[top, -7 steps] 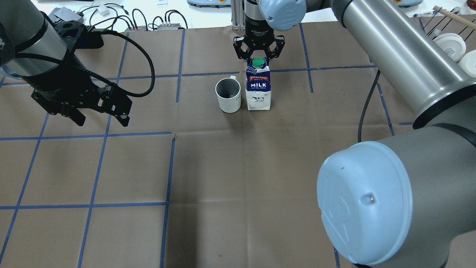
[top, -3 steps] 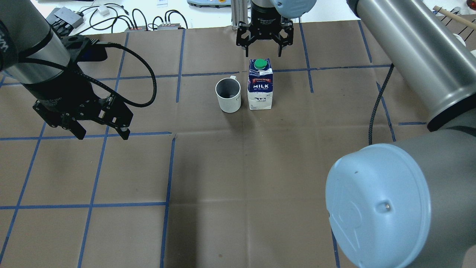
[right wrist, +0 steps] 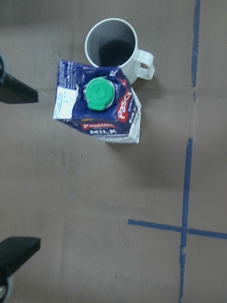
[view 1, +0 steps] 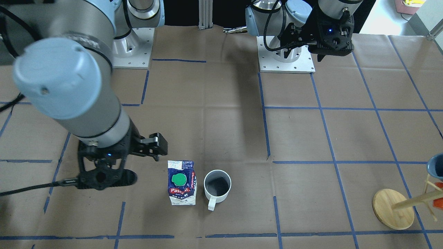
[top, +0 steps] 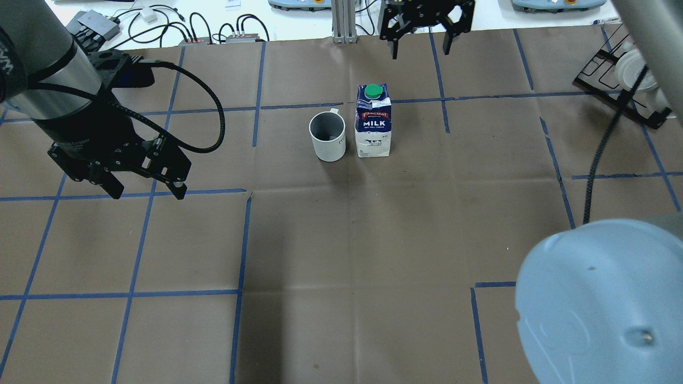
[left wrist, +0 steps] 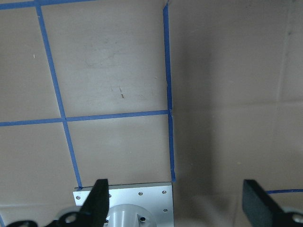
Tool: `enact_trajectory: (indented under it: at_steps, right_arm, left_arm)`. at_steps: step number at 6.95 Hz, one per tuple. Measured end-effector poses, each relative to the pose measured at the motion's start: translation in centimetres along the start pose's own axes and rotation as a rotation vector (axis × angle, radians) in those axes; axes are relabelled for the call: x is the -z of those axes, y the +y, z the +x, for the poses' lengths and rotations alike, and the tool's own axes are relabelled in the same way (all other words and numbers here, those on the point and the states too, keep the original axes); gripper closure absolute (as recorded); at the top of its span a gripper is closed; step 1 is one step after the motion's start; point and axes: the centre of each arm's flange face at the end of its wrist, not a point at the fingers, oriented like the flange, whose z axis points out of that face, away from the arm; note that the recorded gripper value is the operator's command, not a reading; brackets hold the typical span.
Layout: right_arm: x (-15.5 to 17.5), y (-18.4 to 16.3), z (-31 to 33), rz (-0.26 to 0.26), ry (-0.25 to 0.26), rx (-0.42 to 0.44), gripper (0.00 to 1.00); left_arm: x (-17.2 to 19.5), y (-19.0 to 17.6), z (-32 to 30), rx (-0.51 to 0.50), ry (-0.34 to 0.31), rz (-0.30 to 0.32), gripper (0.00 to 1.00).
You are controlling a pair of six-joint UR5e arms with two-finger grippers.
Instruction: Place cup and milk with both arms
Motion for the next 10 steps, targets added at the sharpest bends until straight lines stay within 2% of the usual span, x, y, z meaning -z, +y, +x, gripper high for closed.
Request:
enact_trajectory:
  at_steps: [1,3,5,7,10]
  right_arm:
    - [1.7,2.1,3.2,-0.039,0.002,0.016,0.02]
    - [1.8,6.4,5.9,-0.092,0.024,0.009,0.0]
    - [-0.3,10.7,6.6,-0.051,0.037,-0.018,0.0]
    - [-2.2,14.0,6.3,-0.025,0.028,-0.073,0.0]
    - [-1.7,15.5,5.7,0.013,0.025,-0.107,0.0]
  left_arm:
    - [0.3,-0.5,-0.1,-0.001,-0.005,0.032,0.0]
    - [0.8,-1.5,-0.2,-0.003,-0.017,0.107,0.0]
    - [1.3,-1.6,-0.2,-0.004,-0.021,0.141,0.0]
    - [1.6,-1.4,-0.2,-0.004,-0.023,0.155,0.0]
    - [1.6,-1.2,-0.2,-0.003,-0.026,0.155,0.0]
